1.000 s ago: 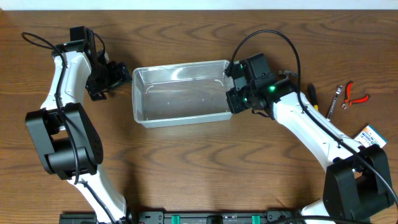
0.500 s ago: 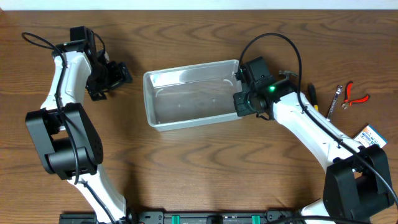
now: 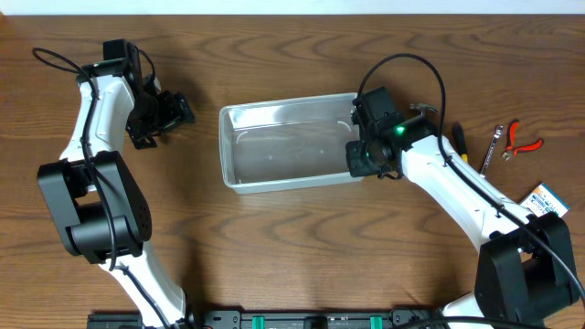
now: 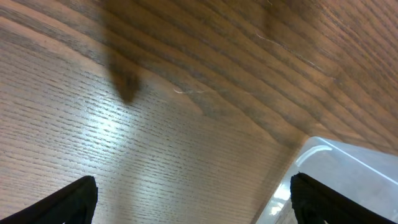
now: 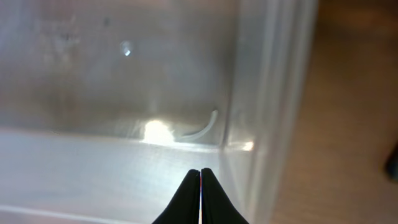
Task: Pack container
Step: 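Push the container's right side with the right gripper to center it, then move the right gripper over the red-handled hammer and grasp its handle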
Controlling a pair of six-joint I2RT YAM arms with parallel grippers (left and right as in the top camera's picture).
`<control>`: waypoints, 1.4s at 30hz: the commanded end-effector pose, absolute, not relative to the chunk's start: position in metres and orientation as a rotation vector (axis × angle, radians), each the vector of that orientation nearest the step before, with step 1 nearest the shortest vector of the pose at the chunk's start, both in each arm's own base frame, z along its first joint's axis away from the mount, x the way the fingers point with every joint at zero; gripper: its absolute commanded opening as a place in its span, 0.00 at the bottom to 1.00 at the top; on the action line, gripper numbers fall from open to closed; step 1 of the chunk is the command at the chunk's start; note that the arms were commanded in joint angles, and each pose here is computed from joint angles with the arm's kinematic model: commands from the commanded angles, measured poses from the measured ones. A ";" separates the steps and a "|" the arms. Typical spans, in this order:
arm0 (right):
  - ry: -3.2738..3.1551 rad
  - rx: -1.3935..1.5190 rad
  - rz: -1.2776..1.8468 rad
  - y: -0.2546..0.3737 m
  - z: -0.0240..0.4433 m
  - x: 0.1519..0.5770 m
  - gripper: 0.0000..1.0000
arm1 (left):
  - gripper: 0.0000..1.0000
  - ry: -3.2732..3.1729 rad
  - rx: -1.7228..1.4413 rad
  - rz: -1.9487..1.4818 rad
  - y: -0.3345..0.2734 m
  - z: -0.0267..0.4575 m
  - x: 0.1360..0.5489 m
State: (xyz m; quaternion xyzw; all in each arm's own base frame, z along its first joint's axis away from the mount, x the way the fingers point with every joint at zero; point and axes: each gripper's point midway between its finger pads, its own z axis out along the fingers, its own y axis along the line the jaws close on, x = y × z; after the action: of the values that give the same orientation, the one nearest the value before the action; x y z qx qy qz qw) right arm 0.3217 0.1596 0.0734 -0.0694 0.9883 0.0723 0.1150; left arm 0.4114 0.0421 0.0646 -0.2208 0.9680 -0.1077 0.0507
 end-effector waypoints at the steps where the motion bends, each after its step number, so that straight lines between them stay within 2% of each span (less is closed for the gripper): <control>1: 2.913 -0.195 0.317 0.171 0.080 0.316 0.06 | 0.92 2.954 -0.639 -0.342 0.040 0.066 0.410; 14: 2.931 -0.281 0.413 0.182 0.081 0.307 0.05 | 0.92 2.958 -0.610 -0.340 0.040 0.066 0.410; 17: 2.836 -0.265 0.340 0.177 0.086 0.331 0.17 | 0.93 2.945 -0.568 -0.293 0.045 0.073 0.411; 19: 2.729 -0.274 0.312 0.175 0.100 0.357 0.31 | 0.95 2.916 -0.563 -0.204 0.055 0.085 0.411; 20: 2.664 -0.277 0.308 0.174 0.115 0.373 0.37 | 0.96 2.892 -0.548 -0.158 0.060 0.096 0.411; 22: 2.568 -0.280 0.307 0.169 0.147 0.399 0.41 | 1.00 2.826 -0.533 -0.064 0.071 0.122 0.410; 25: 2.454 -0.210 0.278 0.147 0.205 0.432 0.57 | 0.98 2.704 -0.497 0.016 0.079 0.173 0.403; 27: 2.410 -0.081 0.211 0.114 0.240 0.446 0.61 | 0.98 2.638 -0.455 0.023 0.076 0.209 0.390; 30: 2.377 0.278 0.071 0.047 0.269 0.451 0.78 | 0.98 2.582 -0.411 0.032 0.071 0.246 0.364; 33: 2.400 0.426 0.030 0.004 0.269 0.443 0.92 | 0.98 2.570 -0.391 0.037 0.066 0.266 0.336; 37: 2.545 0.396 -0.065 -0.025 0.238 0.428 0.99 | 0.98 2.620 -0.398 0.035 0.060 0.270 0.306; 42: 2.731 0.245 -0.146 -0.028 0.180 0.433 0.99 | 0.98 2.701 -0.385 0.037 0.056 0.263 0.287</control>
State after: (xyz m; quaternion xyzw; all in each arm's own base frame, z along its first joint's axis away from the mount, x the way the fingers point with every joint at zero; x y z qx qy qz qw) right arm 0.4267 -0.0278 0.2144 0.1318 0.9610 -0.0319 0.2412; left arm 0.2918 0.0538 0.2669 -0.1494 0.9640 0.0019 0.2200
